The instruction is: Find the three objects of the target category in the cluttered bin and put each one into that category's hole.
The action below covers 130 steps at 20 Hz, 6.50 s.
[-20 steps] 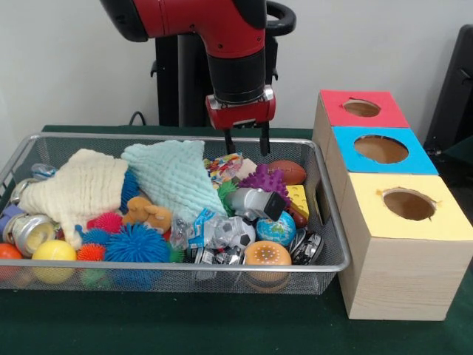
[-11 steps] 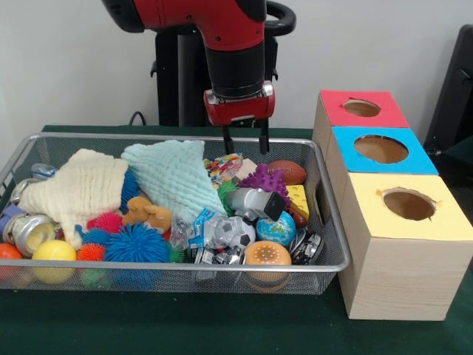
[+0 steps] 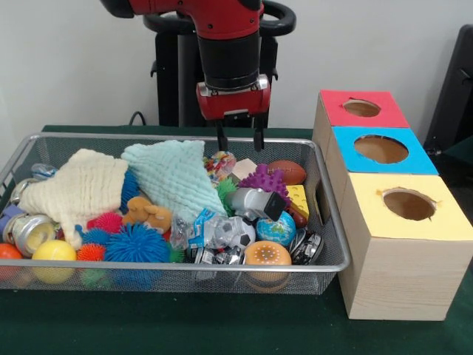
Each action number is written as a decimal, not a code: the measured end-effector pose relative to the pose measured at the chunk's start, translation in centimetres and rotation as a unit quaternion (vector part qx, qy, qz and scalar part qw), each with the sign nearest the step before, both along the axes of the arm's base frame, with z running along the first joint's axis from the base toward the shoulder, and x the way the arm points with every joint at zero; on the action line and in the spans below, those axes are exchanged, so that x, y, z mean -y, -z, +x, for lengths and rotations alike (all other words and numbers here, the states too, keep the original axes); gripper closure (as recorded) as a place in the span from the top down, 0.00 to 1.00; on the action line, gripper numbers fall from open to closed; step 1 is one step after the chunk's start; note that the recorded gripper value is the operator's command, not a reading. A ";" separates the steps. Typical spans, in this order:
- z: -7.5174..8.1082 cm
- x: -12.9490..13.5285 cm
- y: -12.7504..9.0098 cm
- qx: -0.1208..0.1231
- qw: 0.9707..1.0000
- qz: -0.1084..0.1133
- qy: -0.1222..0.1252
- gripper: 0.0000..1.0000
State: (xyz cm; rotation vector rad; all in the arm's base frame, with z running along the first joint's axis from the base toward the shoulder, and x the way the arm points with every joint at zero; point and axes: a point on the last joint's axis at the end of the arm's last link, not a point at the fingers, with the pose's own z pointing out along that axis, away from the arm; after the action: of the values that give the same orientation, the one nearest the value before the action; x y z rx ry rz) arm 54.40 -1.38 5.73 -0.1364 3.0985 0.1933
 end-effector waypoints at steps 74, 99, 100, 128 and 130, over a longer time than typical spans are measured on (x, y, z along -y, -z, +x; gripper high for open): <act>4.2 8.8 -1.2 0.053 0.997 -0.028 0.055 1.00; 3.2 5.7 0.2 0.042 0.998 -0.036 0.016 0.00; 3.1 5.6 0.2 0.040 0.998 -0.037 0.015 0.00; -8.9 -7.8 -2.9 -0.056 0.998 -0.007 -0.027 0.00; -9.1 -7.9 -3.3 -0.057 0.998 -0.008 -0.021 0.00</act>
State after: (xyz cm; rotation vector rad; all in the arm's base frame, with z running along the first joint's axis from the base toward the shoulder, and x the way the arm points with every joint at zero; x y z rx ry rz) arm 45.28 6.50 9.04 -0.1984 3.2141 0.1851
